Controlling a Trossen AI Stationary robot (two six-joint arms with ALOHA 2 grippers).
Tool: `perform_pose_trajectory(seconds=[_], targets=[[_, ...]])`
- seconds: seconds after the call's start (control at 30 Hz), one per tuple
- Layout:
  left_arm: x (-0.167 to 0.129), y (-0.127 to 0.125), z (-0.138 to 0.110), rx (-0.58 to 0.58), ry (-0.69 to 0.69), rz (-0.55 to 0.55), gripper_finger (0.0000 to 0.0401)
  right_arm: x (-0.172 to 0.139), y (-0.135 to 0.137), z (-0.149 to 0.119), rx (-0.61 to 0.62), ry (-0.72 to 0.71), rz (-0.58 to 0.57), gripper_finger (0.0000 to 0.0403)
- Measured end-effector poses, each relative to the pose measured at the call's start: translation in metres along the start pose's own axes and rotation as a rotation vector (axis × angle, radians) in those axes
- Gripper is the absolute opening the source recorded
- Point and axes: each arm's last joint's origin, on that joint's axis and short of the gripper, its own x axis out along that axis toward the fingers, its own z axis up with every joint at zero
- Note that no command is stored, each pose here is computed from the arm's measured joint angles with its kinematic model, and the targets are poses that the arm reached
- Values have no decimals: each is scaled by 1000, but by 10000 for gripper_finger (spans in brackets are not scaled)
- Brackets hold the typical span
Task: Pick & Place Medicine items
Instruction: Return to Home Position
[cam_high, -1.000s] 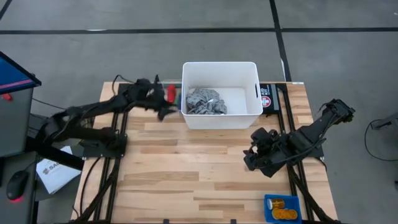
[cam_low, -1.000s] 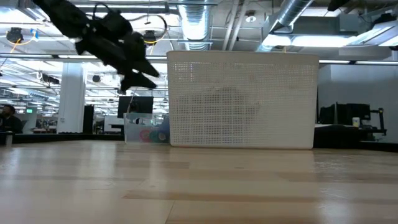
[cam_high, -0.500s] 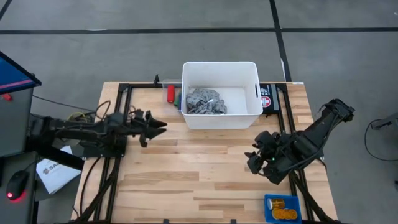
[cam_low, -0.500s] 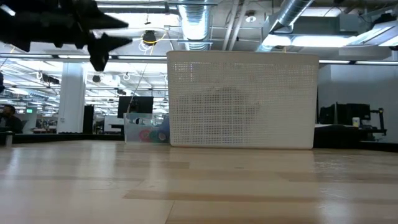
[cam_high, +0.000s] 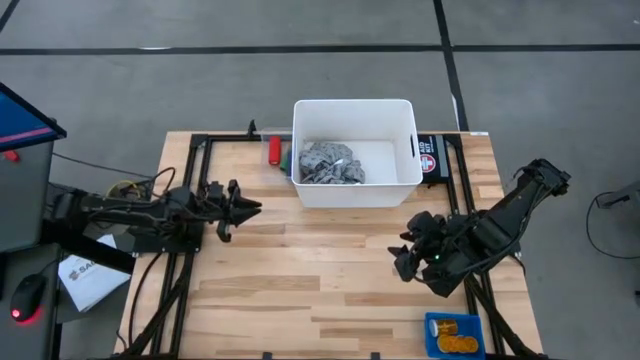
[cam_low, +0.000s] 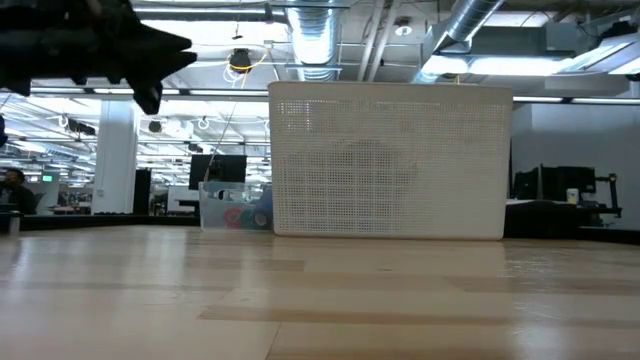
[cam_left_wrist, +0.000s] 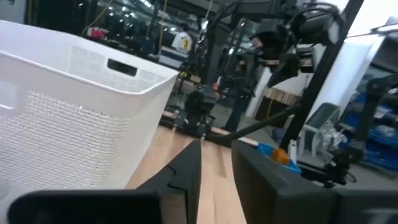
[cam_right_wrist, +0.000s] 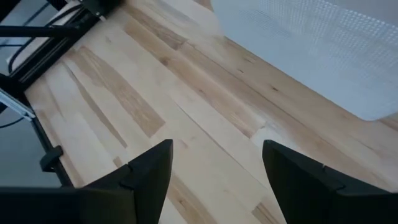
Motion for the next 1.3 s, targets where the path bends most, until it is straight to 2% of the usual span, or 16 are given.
perform_pose_trajectory(seconds=[0.2,0.4,0.63,0.77,1.0,1.3], targets=[[-14,7,-11,0,1,-14,62,0,2,0,18,-2,15,245],[-22,5,-7,49,-36,-44,47,0,2,0,55,3,16,245],[-29,8,-19,64,97,-40,42,0,0,0,45,10,4,245],[-33,9,-24,87,155,-38,43,0,-2,-2,45,62,-14,245],[-36,9,-24,135,161,-48,44,0,-4,-3,91,94,-32,245],[-35,10,-27,158,194,-41,44,0,-4,-4,84,113,-27,245]])
